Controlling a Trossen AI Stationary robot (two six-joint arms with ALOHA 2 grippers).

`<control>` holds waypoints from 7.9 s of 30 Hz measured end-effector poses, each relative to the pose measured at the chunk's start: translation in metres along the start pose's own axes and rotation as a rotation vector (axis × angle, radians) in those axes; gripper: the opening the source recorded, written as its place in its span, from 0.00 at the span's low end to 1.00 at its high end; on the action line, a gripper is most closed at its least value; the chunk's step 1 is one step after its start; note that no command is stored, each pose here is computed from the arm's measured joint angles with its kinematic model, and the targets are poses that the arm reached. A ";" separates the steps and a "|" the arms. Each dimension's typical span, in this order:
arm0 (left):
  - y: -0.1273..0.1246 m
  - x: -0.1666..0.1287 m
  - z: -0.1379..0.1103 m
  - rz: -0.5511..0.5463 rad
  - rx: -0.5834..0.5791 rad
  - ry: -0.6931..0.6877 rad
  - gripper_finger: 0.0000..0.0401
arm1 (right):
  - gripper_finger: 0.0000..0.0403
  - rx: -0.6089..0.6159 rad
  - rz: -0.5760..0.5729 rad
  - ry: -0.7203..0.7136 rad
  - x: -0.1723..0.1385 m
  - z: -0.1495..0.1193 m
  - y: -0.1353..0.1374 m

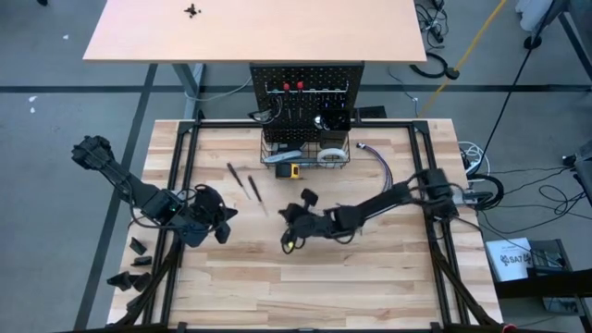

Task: Hang tools onto peg board
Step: Hang the screwdriver on the pegboard

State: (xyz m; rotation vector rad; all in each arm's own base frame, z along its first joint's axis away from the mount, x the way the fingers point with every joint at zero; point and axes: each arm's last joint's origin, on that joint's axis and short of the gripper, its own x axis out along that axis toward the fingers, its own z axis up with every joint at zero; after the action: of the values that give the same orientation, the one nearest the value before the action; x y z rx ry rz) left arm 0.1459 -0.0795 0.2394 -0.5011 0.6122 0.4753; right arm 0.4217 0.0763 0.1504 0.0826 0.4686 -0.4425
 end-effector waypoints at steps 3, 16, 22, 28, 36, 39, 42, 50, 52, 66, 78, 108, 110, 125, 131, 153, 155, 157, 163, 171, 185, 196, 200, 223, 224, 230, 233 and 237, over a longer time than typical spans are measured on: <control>-0.001 0.003 0.000 0.013 -0.117 -0.002 0.00 | 0.00 -0.076 -0.054 0.019 -0.020 0.020 -0.011; 0.005 0.059 -0.002 0.269 -0.387 0.160 0.31 | 0.00 0.041 -0.065 -0.039 -0.126 0.108 -0.073; -0.002 0.081 0.025 0.127 -0.221 0.249 0.36 | 0.00 0.022 -0.051 -0.087 -0.161 0.125 -0.090; 0.009 0.096 0.054 0.075 0.102 0.396 0.36 | 0.00 0.000 -0.044 -0.108 -0.187 0.133 -0.105; 0.000 0.100 0.064 -0.151 1.031 0.405 0.36 | 0.00 -0.075 -0.063 -0.042 -0.199 0.128 -0.114; 0.014 0.107 0.065 -0.128 1.092 0.497 0.36 | 0.00 -0.085 -0.068 -0.004 -0.199 0.124 -0.115; 0.030 0.111 0.066 -0.140 1.140 0.610 0.36 | 0.00 -0.091 -0.038 0.055 -0.199 0.118 -0.115; 0.065 0.134 0.076 -0.153 1.249 0.711 0.36 | 0.00 -0.117 -0.051 0.101 -0.199 0.113 -0.117; 0.071 0.140 0.076 -0.156 1.257 0.742 0.36 | 0.00 -0.122 -0.052 0.104 -0.199 0.113 -0.117; 0.085 0.173 0.056 -0.247 1.295 0.918 0.36 | 0.00 -0.160 -0.072 0.173 -0.200 0.106 -0.120; 0.084 0.175 0.057 -0.224 1.267 0.899 0.36 | 0.00 -0.170 -0.079 0.177 -0.200 0.106 -0.121; 0.020 0.080 0.094 -0.382 0.563 0.450 0.04 | 0.00 -0.257 -0.014 0.107 -0.199 0.113 -0.114; 0.016 0.077 0.100 -0.429 0.358 0.427 0.04 | 0.00 -0.325 0.100 0.084 -0.198 0.116 -0.110; -0.014 0.076 0.137 -0.671 -0.492 0.357 0.04 | 0.05 -1.167 0.250 -0.215 -0.165 0.127 -0.079; -0.020 0.074 0.138 -0.713 -0.510 0.343 0.04 | 0.22 -1.394 0.039 -0.307 -0.160 0.132 -0.060; -0.022 0.072 0.139 -0.755 -0.487 0.354 0.04 | 0.39 -1.625 -0.096 -0.229 -0.117 0.115 -0.044; -0.022 0.072 0.139 -0.755 -0.488 0.355 0.04 | 0.36 -1.633 -0.098 -0.222 -0.116 0.115 -0.045; -0.022 0.072 0.139 -0.755 -0.489 0.355 0.04 | 0.33 -1.635 -0.097 -0.220 -0.115 0.115 -0.045; -0.022 0.072 0.139 -0.768 -0.484 0.370 0.04 | 0.20 -1.697 -0.109 -0.226 -0.116 0.115 -0.045; -0.022 0.072 0.139 -0.770 -0.440 0.350 0.17 | 0.02 -1.695 -0.116 -0.246 -0.118 0.116 -0.041; -0.002 0.039 0.159 -0.812 -0.055 0.009 0.44 | 0.01 -1.226 0.047 -0.051 -0.123 0.103 -0.060; -0.004 -0.017 0.168 -0.507 0.446 -0.611 0.44 | 0.00 -0.704 0.247 -0.093 -0.163 0.131 -0.108; -0.013 -0.019 0.171 -0.471 0.475 -0.715 0.44 | 0.00 -0.502 0.350 -0.245 -0.191 0.152 -0.122; -0.069 0.026 0.198 -0.571 0.498 -0.992 0.44 | 0.00 -0.151 0.495 -0.391 -0.177 0.169 -0.109; -0.070 0.026 0.200 -0.569 0.502 -0.980 0.44 | 0.00 -0.153 0.495 -0.390 -0.177 0.169 -0.108; -0.072 0.026 0.201 -0.578 0.526 -0.932 0.44 | 0.00 -0.151 0.492 -0.393 -0.177 0.169 -0.109; -0.072 0.026 0.200 -0.588 0.536 -0.912 0.44 | 0.00 -0.152 0.487 -0.404 -0.177 0.170 -0.109; -0.074 0.023 0.201 -0.610 0.526 -0.942 0.44 | 0.00 -0.145 0.487 -0.392 -0.176 0.169 -0.109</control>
State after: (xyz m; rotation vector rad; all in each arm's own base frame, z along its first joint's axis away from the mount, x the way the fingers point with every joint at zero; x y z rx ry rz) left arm 0.2870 -0.0164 0.3894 0.0821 -0.3369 -0.0716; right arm 0.3052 0.0176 0.3836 -0.0315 0.0834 0.0580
